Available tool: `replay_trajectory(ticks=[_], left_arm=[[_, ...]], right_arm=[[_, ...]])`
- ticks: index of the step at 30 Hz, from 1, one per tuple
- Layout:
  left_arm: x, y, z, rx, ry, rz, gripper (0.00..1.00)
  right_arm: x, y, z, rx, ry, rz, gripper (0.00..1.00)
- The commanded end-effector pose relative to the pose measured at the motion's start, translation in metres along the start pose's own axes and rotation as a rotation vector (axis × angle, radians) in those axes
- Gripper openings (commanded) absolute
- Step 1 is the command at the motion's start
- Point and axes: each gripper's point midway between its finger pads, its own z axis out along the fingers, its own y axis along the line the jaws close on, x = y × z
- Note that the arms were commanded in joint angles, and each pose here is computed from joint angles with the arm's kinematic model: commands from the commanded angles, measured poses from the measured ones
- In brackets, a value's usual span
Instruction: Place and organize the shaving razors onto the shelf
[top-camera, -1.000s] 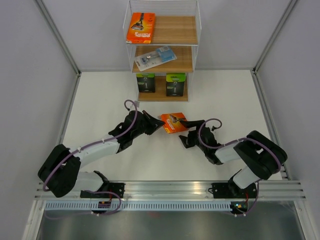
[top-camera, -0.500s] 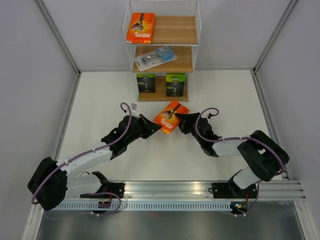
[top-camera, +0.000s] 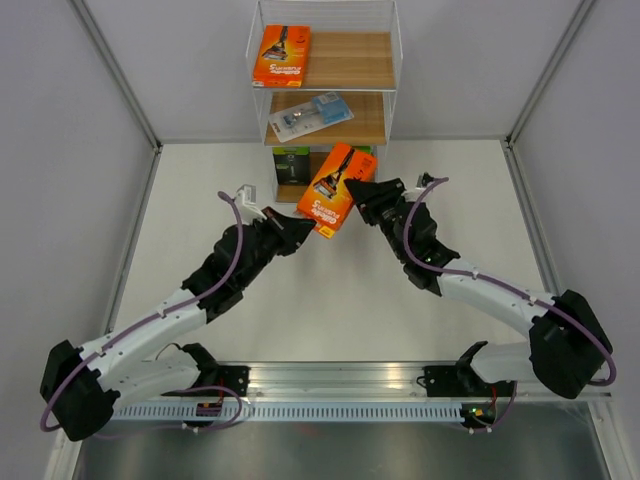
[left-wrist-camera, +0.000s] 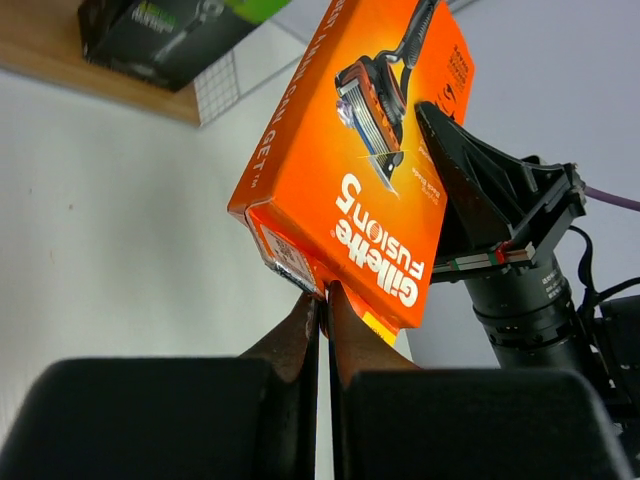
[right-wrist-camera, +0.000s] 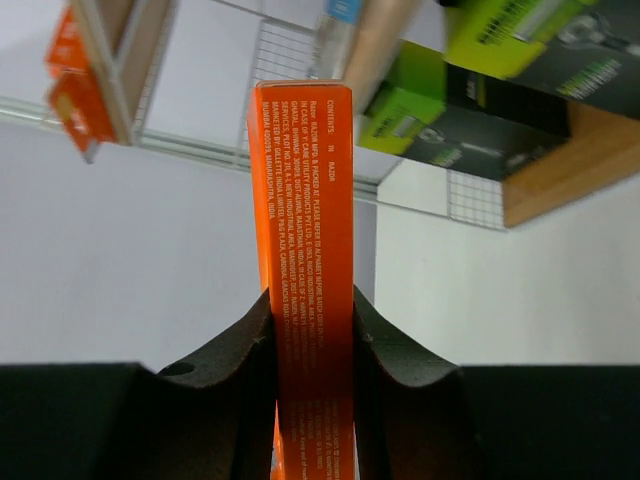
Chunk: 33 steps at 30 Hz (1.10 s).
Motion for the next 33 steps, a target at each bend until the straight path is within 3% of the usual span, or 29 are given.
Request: replay_trajectory(ticks=[1,9,13,14,16,17,19,25,31,33], left_arm=[[-0.036,-0.052,-0.004,0.129,-0.107,0.125,0.02],[-0.101,-0.126,-0.010,0.239,-0.278,0.237,0.02],[-0.116,-0.149,0.018,0.228,-0.311,0.264,0.02],[-0.128,-0.165,0.019,0.246,-0.338,0.253,0.02],[-0.131,-0.164,0.038,0.212,-0.356,0.262,0.02],[-0.140,-0.173,0.041,0.217,-0.381,0.265,0.02],[-0.143,-0.173,0.058,0.196,-0.410,0.286,0.02],[-0.168,-0.183,0.097,0.153,-0.512,0.308,0.02],[-0.172,-0.183,0.138,0.124,-0.541,0.279,0.02],[-0.170,-0.172,0.152,0.085,-0.537,0.262,0.02]], right_arm=[[0.012,0.092,-0.009,-0.212,0.083,-0.112,0.30],[-0.009,0.179,0.005,-0.263,0.041,-0.381,0.35],[-0.018,0.198,0.034,-0.224,0.038,-0.499,0.41],[-0.023,0.223,0.034,-0.255,0.042,-0.514,0.41],[-0.029,0.208,0.065,-0.182,0.049,-0.581,0.41],[-0.038,0.229,0.066,-0.206,0.053,-0.598,0.41],[-0.058,0.228,0.088,-0.164,0.051,-0.630,0.41],[-0.117,0.224,0.126,-0.166,-0.014,-0.641,0.42],[-0.129,0.210,0.166,-0.254,0.067,-0.606,0.41],[-0.128,0.203,0.176,-0.265,0.093,-0.579,0.46]])
